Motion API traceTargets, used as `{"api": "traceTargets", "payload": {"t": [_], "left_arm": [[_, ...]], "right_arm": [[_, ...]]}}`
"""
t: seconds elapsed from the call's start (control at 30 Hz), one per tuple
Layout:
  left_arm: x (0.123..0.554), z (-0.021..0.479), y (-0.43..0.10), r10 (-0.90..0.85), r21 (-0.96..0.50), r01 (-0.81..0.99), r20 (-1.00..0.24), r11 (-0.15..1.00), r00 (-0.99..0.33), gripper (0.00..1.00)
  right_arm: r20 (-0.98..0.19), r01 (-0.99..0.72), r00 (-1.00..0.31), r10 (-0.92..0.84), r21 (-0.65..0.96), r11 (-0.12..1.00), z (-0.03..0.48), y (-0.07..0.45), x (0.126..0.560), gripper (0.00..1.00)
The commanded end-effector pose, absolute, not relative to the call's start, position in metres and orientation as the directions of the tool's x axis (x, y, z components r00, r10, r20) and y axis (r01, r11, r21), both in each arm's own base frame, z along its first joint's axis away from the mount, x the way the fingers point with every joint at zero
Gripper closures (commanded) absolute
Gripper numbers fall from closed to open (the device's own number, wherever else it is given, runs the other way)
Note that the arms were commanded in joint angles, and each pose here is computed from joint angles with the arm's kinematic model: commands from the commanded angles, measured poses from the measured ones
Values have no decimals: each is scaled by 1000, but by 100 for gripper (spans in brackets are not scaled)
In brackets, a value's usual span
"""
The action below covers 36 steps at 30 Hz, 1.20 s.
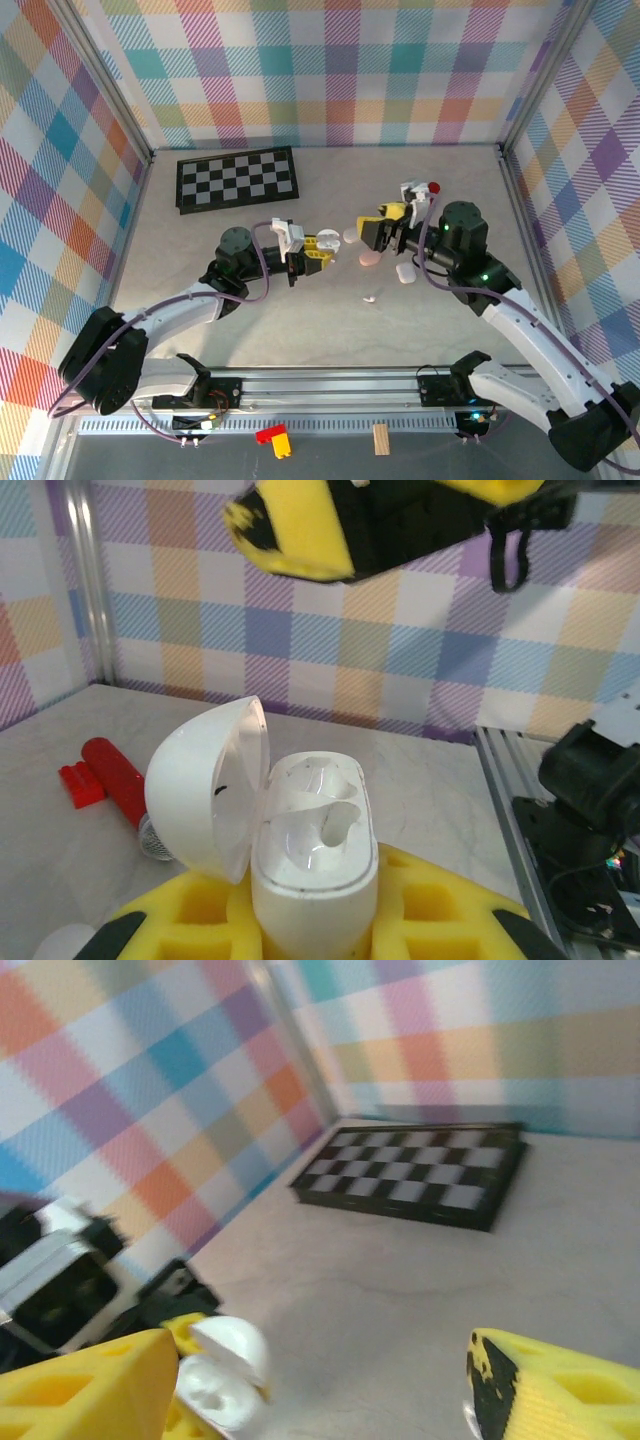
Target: Insert wireless bluetooth earbuds into charging case
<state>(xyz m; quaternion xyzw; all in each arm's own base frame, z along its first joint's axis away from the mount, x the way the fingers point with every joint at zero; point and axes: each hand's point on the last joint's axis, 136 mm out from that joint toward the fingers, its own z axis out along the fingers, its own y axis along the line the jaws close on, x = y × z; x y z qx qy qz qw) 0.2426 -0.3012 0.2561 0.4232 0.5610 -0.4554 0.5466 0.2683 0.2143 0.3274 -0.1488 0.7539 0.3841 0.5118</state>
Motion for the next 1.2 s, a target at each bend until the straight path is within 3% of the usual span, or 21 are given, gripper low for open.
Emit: {"api": "traceTargets", "payload": {"t": [0.0, 0.2, 0.27, 0.37, 0.6, 0.93, 1.17], "left_arm": [[251, 278, -296, -121, -12, 965, -992, 260, 20, 100], [256, 282, -296, -184, -38, 965, -983, 261, 11, 100], [256, 282, -296, -189, -31, 966, -982, 256, 18, 100], [258, 280, -296, -190, -27, 964, -982, 264, 24, 100], [259, 277, -293, -180, -6, 960, -983, 280, 46, 100], [256, 274, -292, -160, -3, 960, -986, 281, 44, 100], [254, 271, -290, -134, 1, 960, -990, 279, 40, 100]], "right_arm": [[-750, -243, -571, 335, 544, 803, 271, 166, 286, 26], [-467, 79, -782, 414, 585, 807, 167, 153, 256, 29], [-349, 120, -841, 414, 626, 771, 136, 168, 245, 38], [-243, 177, -878, 413, 637, 750, 103, 184, 234, 42], [-158, 246, -902, 401, 575, 780, 62, 191, 222, 48], [-91, 239, -933, 348, 567, 789, 38, 207, 223, 63], [-74, 229, -943, 326, 566, 792, 30, 216, 229, 66]]}}
